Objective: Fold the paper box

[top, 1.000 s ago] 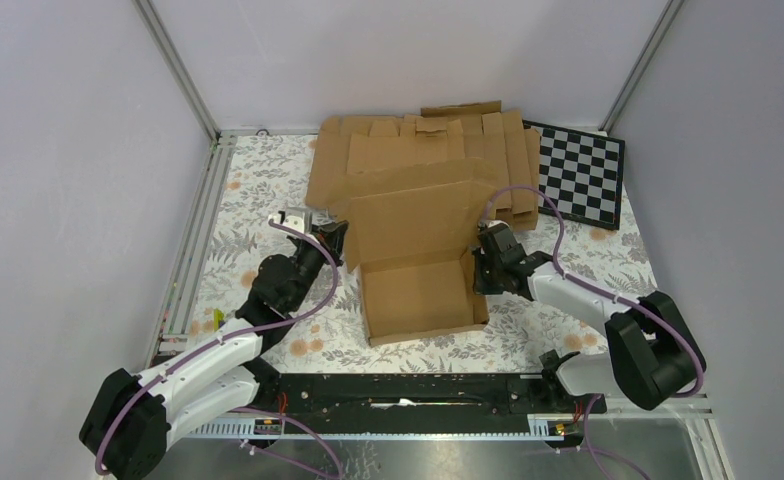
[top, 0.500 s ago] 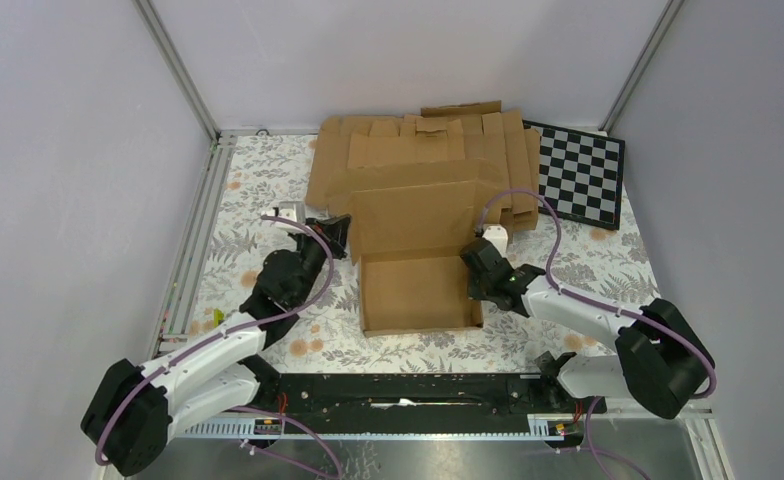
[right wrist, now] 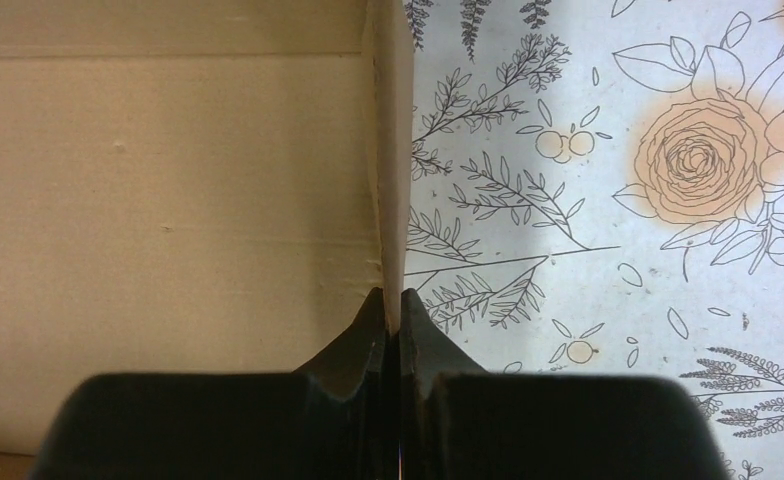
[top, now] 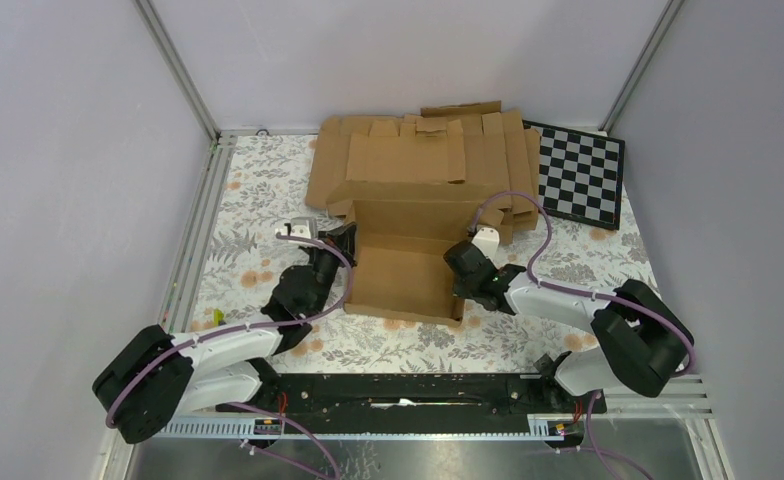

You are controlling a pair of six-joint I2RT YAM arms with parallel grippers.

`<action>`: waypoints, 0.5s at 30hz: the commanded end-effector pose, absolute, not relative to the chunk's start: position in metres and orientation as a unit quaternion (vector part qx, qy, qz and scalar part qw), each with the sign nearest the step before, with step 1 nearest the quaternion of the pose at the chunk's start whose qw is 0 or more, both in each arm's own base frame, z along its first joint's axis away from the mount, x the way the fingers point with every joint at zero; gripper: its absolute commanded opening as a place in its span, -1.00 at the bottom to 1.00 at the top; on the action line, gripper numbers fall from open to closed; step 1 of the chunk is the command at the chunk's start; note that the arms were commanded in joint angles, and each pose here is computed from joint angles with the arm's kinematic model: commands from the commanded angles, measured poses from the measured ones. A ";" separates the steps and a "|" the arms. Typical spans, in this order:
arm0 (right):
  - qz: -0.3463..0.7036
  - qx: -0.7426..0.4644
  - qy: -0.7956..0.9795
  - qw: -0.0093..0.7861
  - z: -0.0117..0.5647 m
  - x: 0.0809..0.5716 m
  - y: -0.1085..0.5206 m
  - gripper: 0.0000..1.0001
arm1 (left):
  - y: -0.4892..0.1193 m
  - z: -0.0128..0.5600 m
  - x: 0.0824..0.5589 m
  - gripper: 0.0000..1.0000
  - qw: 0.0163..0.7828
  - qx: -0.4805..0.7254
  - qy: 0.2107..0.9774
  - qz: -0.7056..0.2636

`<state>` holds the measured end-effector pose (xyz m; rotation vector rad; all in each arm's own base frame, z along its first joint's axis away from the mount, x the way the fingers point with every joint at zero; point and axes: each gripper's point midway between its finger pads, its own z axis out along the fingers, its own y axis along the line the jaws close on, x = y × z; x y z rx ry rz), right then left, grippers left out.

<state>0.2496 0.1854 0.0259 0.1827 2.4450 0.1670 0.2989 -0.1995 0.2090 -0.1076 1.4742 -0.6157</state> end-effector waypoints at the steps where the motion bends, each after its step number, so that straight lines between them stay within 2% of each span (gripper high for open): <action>1: 0.163 0.100 0.897 0.398 0.069 0.278 0.227 -0.93 | -0.204 0.194 0.286 -1.00 0.693 -0.026 0.664 -0.281; 4: 0.169 0.060 0.895 0.408 0.077 0.272 0.225 -0.69 | -0.200 0.185 0.283 -1.00 0.691 -0.014 0.671 -0.270; 6: 0.173 0.033 0.892 0.415 0.081 0.266 0.221 -0.45 | -0.197 0.180 0.282 -1.00 0.689 -0.011 0.676 -0.260; 8: 0.178 0.015 0.887 0.425 0.087 0.261 0.216 -0.12 | -0.194 0.179 0.280 -1.00 0.690 -0.007 0.679 -0.252; 9: 0.178 0.012 0.885 0.430 0.089 0.258 0.213 -0.04 | -0.192 0.178 0.280 -1.00 0.690 -0.005 0.680 -0.248; 15: 0.170 0.001 0.880 0.443 0.096 0.247 0.195 0.18 | -0.184 0.173 0.275 -1.00 0.690 -0.002 0.684 -0.235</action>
